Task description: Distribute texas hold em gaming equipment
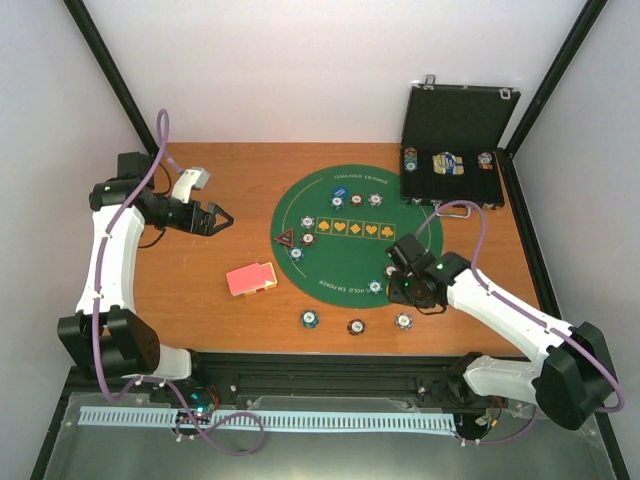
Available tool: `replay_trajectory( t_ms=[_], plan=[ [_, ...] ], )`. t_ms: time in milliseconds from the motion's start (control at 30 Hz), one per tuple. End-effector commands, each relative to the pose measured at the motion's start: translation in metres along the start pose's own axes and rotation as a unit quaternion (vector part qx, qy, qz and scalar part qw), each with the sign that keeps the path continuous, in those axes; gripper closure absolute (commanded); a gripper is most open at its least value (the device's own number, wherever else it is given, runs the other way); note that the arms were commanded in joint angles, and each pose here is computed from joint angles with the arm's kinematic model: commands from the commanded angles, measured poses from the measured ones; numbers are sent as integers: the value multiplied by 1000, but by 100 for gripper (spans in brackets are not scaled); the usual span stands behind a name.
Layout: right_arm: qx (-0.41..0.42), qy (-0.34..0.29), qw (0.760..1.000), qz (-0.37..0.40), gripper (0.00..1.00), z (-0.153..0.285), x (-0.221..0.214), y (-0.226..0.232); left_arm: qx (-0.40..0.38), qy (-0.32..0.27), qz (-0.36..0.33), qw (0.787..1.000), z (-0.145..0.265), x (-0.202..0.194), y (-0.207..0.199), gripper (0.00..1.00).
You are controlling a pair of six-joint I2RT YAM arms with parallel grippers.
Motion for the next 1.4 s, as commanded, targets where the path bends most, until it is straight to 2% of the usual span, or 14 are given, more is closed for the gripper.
replay_trajectory(
  t_ms=[0, 267, 767, 1100, 1233, 1367],
  plan=[
    [-15, -28, 999, 4, 63, 9, 32, 1, -12, -14, -21, 1000, 11, 7, -11, 0],
    [-25, -32, 999, -9, 63, -13, 81, -2, -19, 1, -28, 999, 8, -3, -14, 0],
    [-31, 2, 999, -19, 63, -73, 117, -8, -19, 11, -47, 999, 11, -9, -17, 0],
    [-38, 15, 999, -21, 62, -98, 126, -4, -7, 55, -88, 995, 4, -34, -13, 0],
    [-43, 19, 999, -17, 48, -101, 128, -4, -5, 82, -116, 990, -1, -48, -8, 0],
    [-45, 8, 999, -19, 27, -92, 129, -6, 3, 125, -162, 979, -10, -77, -1, 0]
  ],
)
Point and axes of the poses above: each gripper's point midway between its finger pads, its own z axis back along the fingers, its own y axis along the line the jaws close on, x = y × z, the point moved 2 cm from there along z, back along the fingers, and after that the axes turned 9 degrees about -z, right-handed, at the moved point
